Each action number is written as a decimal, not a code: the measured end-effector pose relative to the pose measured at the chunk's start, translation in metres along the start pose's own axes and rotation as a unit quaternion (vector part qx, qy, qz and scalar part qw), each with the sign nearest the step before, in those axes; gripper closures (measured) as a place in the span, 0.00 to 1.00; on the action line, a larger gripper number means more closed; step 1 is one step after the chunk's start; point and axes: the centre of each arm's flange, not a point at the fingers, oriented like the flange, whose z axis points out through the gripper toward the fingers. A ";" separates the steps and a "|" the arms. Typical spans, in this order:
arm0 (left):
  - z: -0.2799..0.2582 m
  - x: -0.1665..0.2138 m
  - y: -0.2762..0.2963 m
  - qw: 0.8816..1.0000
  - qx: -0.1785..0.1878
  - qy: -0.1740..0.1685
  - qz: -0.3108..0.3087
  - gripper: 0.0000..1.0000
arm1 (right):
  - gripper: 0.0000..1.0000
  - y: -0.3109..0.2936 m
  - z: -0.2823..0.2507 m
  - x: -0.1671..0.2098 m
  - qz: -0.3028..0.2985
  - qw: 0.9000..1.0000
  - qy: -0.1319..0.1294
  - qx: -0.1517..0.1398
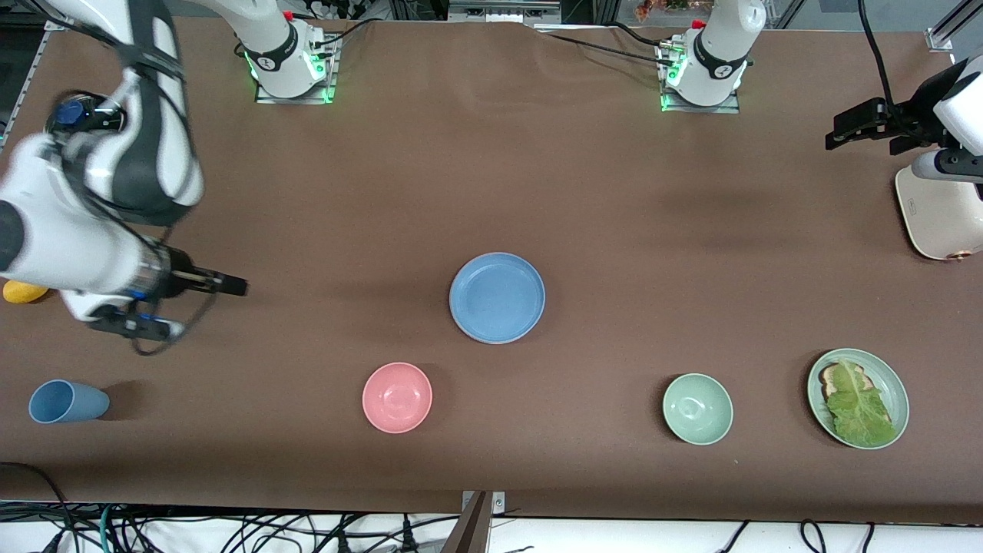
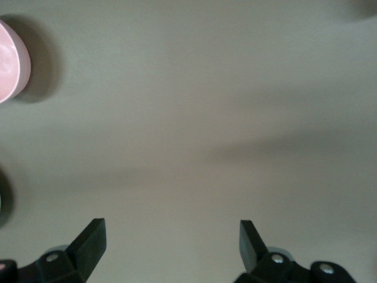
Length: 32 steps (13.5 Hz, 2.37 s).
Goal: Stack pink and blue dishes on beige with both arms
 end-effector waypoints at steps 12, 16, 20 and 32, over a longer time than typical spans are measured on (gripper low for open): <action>0.000 0.000 0.000 1.000 0.000 0.000 0.000 0.00 | 0.00 0.084 -0.113 -0.065 -0.039 0.998 0.032 -0.026; 0.000 0.000 0.000 1.000 0.000 0.000 0.000 0.00 | 0.00 0.097 -0.094 -0.080 -0.035 0.999 0.012 -0.027; 0.000 0.000 0.000 1.000 0.000 0.000 0.000 0.00 | 0.00 0.101 -0.093 -0.079 -0.033 0.999 0.018 -0.027; 0.000 0.000 0.000 1.000 0.000 0.000 0.000 0.00 | 0.00 0.102 -0.092 -0.078 -0.034 0.999 0.021 -0.026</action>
